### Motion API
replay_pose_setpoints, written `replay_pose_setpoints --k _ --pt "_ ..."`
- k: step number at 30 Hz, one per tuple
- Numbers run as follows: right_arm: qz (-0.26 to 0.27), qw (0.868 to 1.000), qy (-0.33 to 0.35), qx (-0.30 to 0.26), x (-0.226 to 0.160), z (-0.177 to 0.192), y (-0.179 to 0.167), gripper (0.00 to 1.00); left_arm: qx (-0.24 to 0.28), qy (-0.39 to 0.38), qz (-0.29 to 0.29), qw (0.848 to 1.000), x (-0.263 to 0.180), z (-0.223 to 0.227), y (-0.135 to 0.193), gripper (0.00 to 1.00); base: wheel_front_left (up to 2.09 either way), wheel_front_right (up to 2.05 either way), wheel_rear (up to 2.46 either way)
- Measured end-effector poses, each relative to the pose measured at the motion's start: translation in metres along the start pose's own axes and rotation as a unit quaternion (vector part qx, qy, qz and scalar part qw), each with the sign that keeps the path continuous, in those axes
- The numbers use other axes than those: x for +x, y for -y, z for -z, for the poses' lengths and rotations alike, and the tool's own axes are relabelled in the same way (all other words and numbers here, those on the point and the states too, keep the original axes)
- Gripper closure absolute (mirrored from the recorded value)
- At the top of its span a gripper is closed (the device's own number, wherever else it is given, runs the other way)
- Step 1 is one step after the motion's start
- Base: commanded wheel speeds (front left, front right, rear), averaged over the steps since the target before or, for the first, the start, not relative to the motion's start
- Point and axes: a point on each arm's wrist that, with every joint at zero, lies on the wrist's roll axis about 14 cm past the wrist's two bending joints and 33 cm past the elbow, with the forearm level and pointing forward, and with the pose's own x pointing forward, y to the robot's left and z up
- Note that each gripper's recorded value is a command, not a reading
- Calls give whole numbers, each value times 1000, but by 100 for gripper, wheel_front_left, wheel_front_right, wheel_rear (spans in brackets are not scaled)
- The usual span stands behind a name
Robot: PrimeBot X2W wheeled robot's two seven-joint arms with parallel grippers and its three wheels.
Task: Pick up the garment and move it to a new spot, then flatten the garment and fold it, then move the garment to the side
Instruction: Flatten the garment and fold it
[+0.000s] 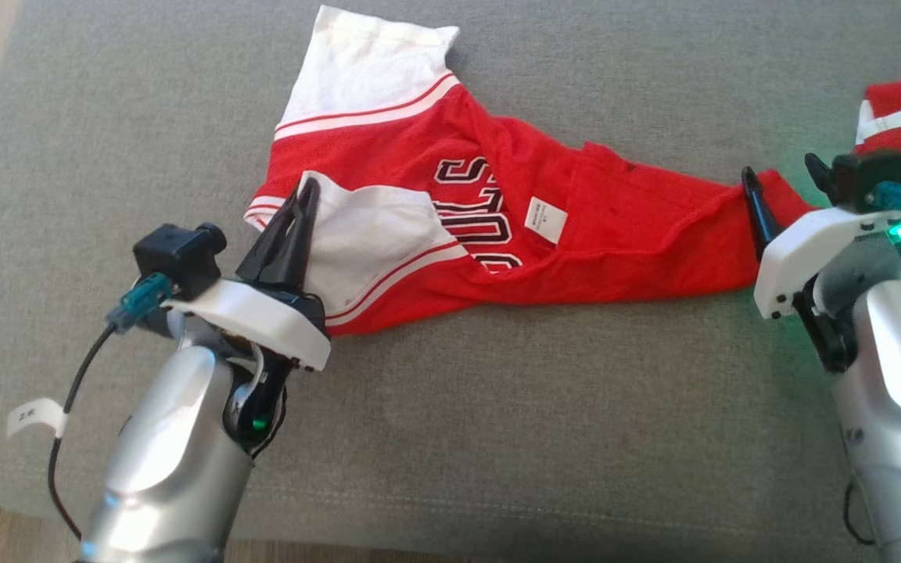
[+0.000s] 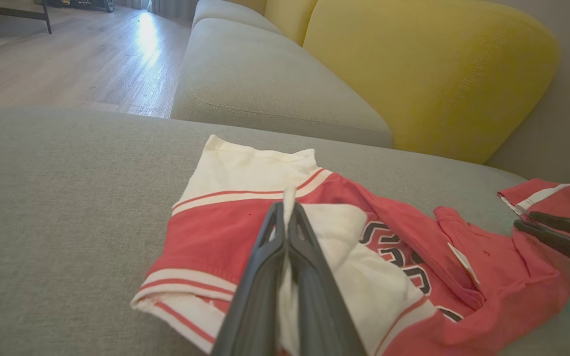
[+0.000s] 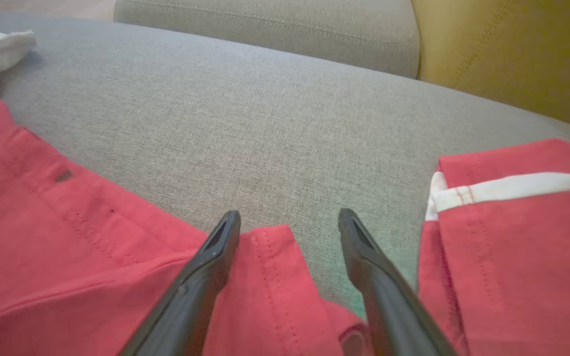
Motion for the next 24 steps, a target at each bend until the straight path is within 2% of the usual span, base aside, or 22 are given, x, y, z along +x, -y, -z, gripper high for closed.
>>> replay_pose_setpoints --k 8,17,18,19,20,21,24 --pt "-13 999 -42 2 13 15 -2 0 1 5 -1 1000 6 -4 -3 100 0 0 0" --pt "-33 998 -54 24 15 20 -12 0 -1 3 1 1000 7 -2 -2 100 0 0 0" --pt "-34 998 -55 26 15 20 -11 10 -1 3 1 1000 8 -2 -2 100 0 0 0" --pt "-35 997 -57 27 15 20 -12 56 -1 3 1 1000 8 -2 -2 100 0 0 0" --pt "-37 997 -59 26 15 20 -12 90 -1 3 1 1000 8 -2 -2 100 0 0 0" --pt "-38 997 -58 24 15 19 -12 100 -1 3 2 1000 8 -3 -2 100 0 0 0" --pt "-39 997 -60 25 15 20 -11 100 0 5 3 1000 10 -4 -1 100 0 0 0"
